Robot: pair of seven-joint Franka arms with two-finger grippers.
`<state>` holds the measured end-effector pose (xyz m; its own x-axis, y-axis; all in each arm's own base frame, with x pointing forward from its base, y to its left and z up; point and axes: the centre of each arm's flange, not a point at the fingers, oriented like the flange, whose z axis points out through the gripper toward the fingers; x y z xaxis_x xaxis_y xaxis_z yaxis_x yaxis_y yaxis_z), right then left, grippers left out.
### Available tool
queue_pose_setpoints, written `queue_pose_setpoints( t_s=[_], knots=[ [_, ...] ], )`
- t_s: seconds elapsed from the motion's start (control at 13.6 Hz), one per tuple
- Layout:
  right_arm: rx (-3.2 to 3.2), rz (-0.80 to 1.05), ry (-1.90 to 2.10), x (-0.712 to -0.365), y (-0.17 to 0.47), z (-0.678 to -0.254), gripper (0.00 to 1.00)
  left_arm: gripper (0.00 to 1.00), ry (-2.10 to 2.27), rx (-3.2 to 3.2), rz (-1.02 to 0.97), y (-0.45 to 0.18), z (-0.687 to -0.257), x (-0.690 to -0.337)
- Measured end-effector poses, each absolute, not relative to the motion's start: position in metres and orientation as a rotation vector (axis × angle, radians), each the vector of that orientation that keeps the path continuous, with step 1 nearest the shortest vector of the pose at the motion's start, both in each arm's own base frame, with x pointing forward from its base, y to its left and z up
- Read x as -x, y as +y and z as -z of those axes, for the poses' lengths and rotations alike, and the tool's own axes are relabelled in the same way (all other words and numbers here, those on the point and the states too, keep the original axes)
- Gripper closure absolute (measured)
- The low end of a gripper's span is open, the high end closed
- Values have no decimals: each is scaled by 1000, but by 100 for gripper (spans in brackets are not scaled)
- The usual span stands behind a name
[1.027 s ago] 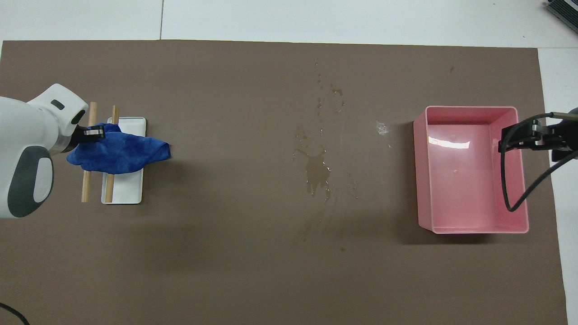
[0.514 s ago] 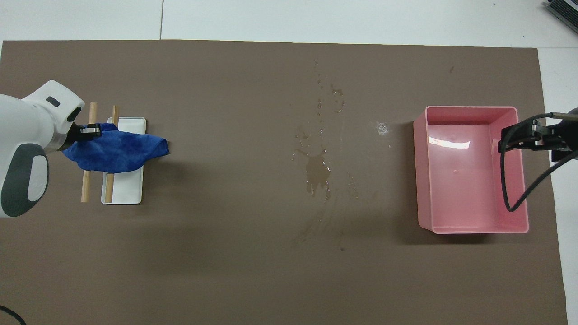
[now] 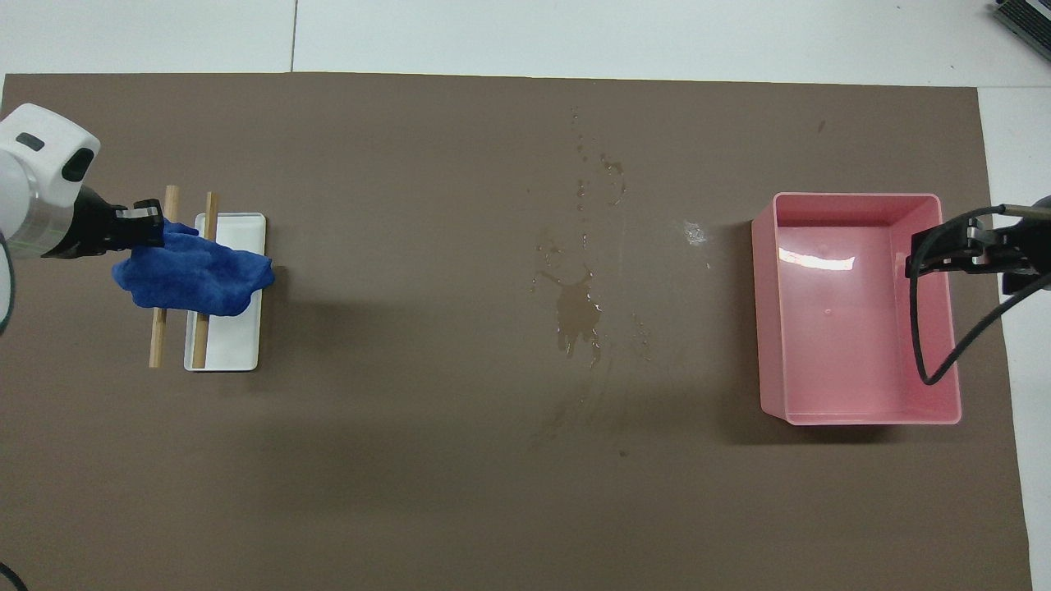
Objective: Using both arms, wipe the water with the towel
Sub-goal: 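Lift the towel toward the center while the right gripper moves to meet it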
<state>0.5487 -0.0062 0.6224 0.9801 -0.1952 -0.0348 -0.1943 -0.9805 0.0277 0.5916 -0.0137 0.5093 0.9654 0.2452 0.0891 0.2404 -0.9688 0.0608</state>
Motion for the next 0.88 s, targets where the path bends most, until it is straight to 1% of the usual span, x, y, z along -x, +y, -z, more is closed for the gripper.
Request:
queue_pose_setpoints(
  t_s=[0.15,0.29,0.44,0.66,0.88],
  knots=[
    [-3102,58,-304,-549,-6,-622,0,85,552,-2933,-79,-21,-538,-587],
    [-3103,57,-296,-549,-3,-623,0,85,813,-2772,-21,-32,-559,-580],
    [-3115,55,-278,-548,5,-624,0,85,1098,-2571,64,-50,-570,-576],
    [-3198,46,-208,-542,34,-633,0,85,1445,-2219,263,-82,-583,-572],
    [-3282,23,24,-532,76,-645,0,85,1648,-1963,366,-122,-597,-570]
  ],
)
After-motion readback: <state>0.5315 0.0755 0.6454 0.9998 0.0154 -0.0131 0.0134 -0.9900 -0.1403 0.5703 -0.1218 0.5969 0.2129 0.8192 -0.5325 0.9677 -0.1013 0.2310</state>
